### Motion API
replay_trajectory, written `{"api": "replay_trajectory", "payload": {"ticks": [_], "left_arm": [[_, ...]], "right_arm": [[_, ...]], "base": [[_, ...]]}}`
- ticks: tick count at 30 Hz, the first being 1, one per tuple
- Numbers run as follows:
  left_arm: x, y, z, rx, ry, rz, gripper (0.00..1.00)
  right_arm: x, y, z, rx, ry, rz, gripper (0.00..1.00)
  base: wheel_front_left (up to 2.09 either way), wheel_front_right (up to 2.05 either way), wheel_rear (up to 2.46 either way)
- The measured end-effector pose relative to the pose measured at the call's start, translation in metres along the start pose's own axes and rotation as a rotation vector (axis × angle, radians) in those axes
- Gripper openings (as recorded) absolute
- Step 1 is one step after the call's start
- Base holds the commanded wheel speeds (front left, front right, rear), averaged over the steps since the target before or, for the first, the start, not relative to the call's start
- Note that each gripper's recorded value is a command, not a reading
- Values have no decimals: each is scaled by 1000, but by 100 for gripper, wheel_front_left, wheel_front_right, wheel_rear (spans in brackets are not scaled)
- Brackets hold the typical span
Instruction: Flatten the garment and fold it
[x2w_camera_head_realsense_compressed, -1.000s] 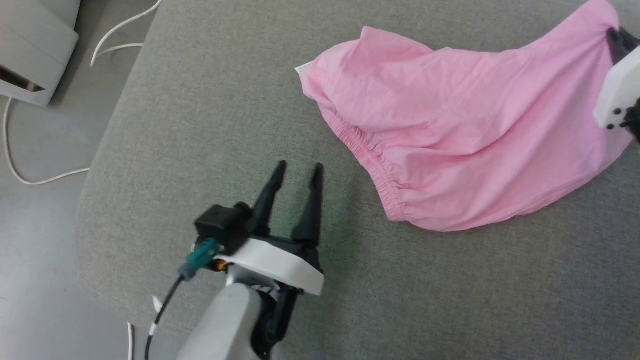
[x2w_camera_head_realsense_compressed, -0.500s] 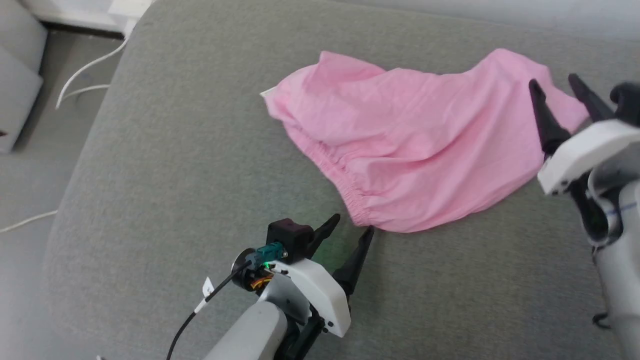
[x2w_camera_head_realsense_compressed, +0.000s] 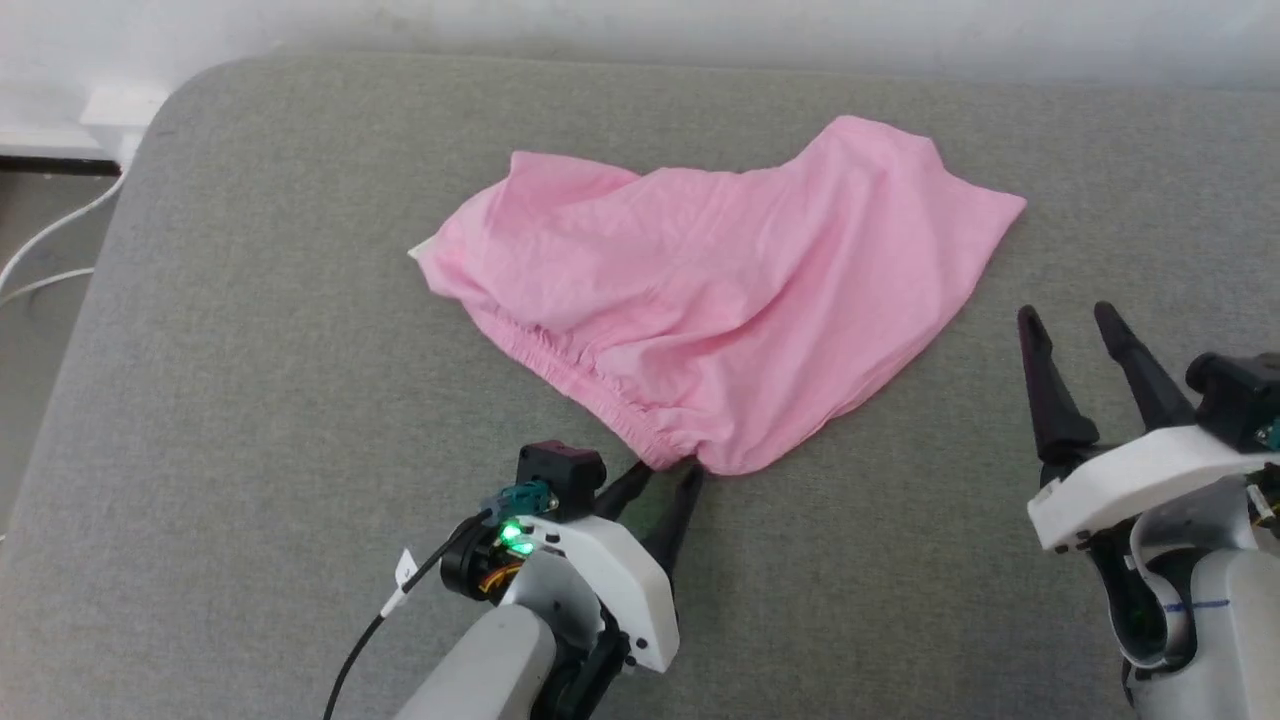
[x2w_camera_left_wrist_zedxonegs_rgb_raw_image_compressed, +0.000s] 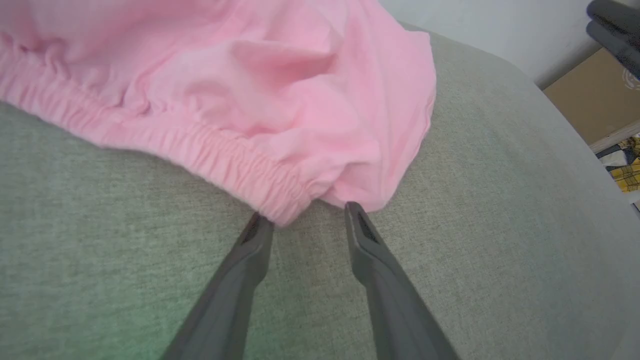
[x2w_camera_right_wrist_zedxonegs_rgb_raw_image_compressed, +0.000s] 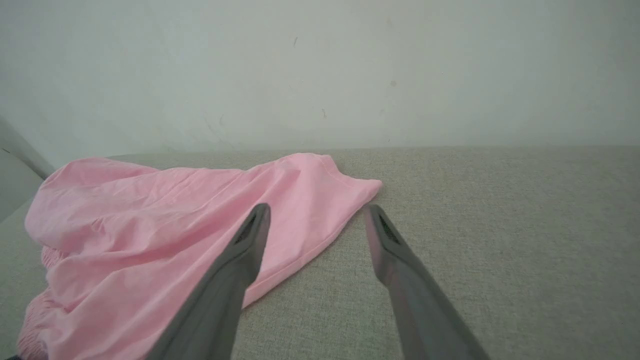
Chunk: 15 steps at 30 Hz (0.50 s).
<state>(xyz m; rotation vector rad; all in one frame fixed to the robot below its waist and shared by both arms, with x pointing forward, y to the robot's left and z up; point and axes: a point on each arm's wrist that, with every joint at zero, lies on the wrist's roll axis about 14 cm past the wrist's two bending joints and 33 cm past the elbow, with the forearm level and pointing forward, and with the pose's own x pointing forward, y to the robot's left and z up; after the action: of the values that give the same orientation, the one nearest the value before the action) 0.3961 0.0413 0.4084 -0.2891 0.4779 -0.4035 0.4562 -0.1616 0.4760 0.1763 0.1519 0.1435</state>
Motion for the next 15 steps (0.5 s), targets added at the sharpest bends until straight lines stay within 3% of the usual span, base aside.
{"api": "replay_trajectory", "payload": {"ticks": [1,2,15], "left_arm": [[0,-1,1,1,-6,-3,9],[0,-1,2,2,-10,-4,0],[-22,33,15,-28,-83,118,0]], "right_arm": [[-2,-1,0,-5,3,-4,100],[-3,-1,-1,-7,6,-6,100],[29,-5,-16,-103,148,2,100]], "base": [[0,0,0],[0,0,0],[0,0,0]]}}
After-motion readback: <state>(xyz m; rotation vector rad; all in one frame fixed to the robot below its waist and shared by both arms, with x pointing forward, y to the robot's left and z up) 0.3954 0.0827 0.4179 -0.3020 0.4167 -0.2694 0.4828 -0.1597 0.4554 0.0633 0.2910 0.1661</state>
